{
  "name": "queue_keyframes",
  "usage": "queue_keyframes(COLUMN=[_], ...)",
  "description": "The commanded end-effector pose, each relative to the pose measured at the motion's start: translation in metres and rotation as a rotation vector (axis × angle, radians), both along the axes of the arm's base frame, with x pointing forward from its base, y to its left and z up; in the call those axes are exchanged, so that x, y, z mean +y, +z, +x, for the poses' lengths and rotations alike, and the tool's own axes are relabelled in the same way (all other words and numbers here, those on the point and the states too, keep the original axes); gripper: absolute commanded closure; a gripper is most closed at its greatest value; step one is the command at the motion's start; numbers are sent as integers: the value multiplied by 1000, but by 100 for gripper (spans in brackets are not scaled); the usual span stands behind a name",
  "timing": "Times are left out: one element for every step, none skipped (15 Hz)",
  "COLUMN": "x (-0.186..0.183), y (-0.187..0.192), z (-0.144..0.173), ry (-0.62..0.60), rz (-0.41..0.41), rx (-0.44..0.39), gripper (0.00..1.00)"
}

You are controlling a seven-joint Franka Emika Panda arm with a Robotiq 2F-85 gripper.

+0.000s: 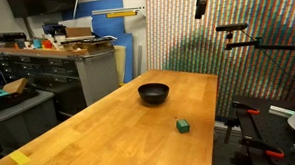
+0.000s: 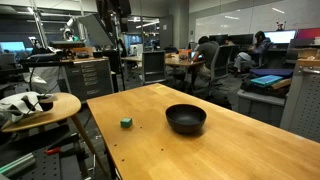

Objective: Put the block in the bowl

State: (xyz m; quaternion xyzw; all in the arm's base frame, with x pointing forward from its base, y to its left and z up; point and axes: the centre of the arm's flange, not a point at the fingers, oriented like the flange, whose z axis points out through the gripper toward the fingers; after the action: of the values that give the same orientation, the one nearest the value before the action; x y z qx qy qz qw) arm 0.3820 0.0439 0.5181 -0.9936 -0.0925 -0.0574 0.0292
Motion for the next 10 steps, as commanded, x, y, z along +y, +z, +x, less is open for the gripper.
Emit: queue_keyframes(x=[0, 0, 0, 0, 0, 0, 0, 0, 0, 1], y=[1, 4, 7, 8, 9, 9, 9, 9, 9, 4], z=[0, 1, 1, 1, 1, 1, 1, 1, 1, 2], ry=[0, 0, 0, 0, 0, 0, 0, 0, 0, -53], rz=[0, 1, 2, 2, 2, 2, 2, 2, 2, -7], rx=[-3, -9, -16, -19, -20, -19, -19, -19, -19, -24], gripper=[0, 0, 0, 0, 0, 0, 0, 0, 0, 0])
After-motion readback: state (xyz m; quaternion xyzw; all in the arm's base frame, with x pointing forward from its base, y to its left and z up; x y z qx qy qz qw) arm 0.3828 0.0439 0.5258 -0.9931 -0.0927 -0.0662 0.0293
